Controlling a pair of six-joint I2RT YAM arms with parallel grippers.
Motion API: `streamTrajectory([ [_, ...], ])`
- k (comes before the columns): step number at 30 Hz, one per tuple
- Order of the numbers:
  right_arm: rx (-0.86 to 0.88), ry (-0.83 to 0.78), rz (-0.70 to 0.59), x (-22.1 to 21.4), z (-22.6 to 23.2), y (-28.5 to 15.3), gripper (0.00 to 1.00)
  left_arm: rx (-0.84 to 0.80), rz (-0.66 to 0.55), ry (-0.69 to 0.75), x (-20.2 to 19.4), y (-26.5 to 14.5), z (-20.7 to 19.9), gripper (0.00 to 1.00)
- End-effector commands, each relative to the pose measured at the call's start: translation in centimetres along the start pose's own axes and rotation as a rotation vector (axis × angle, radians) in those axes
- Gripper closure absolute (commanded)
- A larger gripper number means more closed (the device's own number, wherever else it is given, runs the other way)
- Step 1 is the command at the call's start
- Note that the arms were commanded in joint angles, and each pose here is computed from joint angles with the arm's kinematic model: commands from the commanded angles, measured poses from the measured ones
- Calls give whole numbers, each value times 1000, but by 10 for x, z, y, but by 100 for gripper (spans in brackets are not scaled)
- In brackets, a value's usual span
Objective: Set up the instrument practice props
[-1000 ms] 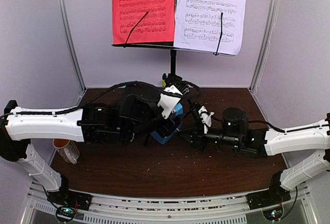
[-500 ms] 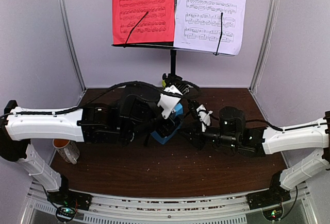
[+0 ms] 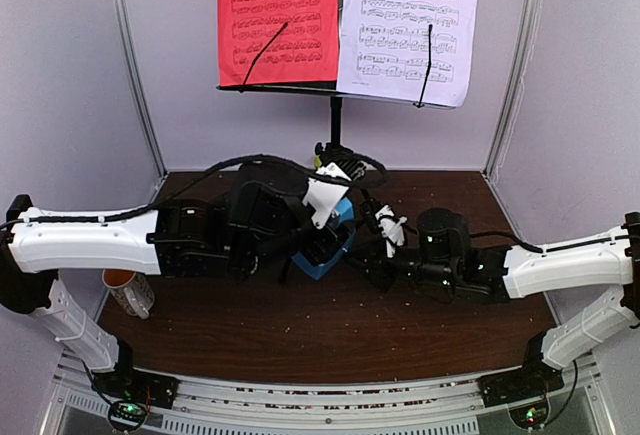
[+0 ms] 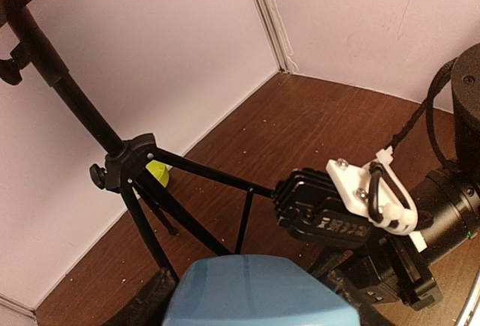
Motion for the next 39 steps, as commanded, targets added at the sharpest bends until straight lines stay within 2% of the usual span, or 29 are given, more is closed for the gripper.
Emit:
streamTrajectory([
  [1,-23,13,-35,11,2,-2,87,40,-182,-133,39,-25,23,100],
  [4,-13,23,-58,19,4,-4,100,27,-182,-129,38,-25,22,100],
  [12,4,79,-132,38,7,-12,100,4,-165,-126,25,-28,20,99],
  [16,65,137,-166,45,7,-18,100,-43,-173,-119,8,-36,18,99],
  [20,160,264,-195,50,-3,-22,100,-103,-179,-75,-10,-51,17,99],
  [27,264,496,-214,54,-20,-21,100,-137,-121,30,-35,-63,10,99],
  [35,308,747,-290,48,-30,-17,100,-96,-115,31,-39,-59,-2,100],
  [39,283,697,-253,40,-31,-14,100,-50,-90,4,-32,-47,-2,100],
])
Point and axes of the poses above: each gripper's point midway between its finger pads, its own y axis out along the fingers, its own z axis along the line the jaws close on, x = y × z, the point moved 10 cm from there along -y, back along the fingers
